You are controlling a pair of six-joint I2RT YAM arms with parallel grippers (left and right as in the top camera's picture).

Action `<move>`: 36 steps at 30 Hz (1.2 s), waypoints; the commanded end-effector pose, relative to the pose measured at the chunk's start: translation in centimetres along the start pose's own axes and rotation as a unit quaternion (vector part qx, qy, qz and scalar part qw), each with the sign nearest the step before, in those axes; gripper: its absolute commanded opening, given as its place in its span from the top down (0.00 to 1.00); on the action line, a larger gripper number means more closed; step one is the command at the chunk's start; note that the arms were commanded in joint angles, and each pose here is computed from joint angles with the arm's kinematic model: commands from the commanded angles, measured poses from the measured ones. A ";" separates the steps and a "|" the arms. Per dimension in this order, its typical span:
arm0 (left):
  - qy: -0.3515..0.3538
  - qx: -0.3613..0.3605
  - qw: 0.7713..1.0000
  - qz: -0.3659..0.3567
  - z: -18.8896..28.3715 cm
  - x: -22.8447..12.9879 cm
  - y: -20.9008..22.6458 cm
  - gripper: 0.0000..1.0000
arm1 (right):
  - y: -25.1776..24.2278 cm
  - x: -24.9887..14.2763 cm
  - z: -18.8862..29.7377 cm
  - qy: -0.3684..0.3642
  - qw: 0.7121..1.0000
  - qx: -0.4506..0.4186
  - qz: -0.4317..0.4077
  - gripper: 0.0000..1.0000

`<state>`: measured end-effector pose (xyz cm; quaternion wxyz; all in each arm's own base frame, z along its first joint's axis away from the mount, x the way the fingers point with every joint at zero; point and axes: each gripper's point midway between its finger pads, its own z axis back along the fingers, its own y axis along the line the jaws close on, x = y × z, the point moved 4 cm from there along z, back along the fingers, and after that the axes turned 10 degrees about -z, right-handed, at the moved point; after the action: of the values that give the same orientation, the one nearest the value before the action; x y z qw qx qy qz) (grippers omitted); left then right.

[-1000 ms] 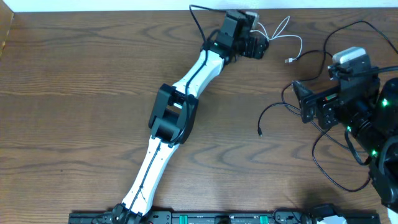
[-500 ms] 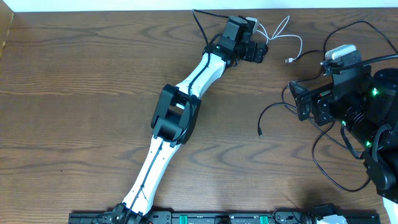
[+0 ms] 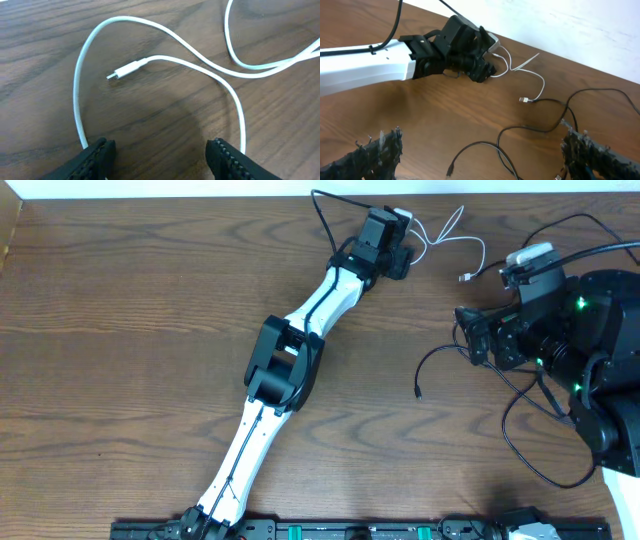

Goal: Untangle cables
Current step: 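Move the left gripper up to the white cable at top center, then grasp the white cable with the left gripper and lift it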

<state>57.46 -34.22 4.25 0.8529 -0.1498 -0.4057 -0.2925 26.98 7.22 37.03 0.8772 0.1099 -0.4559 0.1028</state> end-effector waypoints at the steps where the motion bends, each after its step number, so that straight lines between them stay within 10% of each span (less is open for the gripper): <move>1: 0.014 0.024 1.000 -0.016 -1.0 -1.5 1.0 0.32 | 0.5 0.4 0.5 -0.009 1.000 0.010 0.005 0.01; 8: 0.013 0.023 1.000 -0.017 -1.0 -1.5 0.9 0.13 | 0.5 0.3 0.5 -0.005 1.000 0.010 0.005 0.01; 27: -0.059 0.009 0.987 -0.147 4.9 7.1 -2.4 0.13 | 0.5 -0.3 0.5 0.008 1.000 0.010 0.008 0.01; 36: -0.036 0.007 0.975 -0.220 4.4 5.8 -2.4 0.13 | 0.5 -0.3 0.5 0.008 1.000 0.010 0.009 0.01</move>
<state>56.08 -36.12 10.60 0.7780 -0.0793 -0.4510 -0.4302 26.58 7.23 36.50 0.8841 0.1115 -0.4415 0.1046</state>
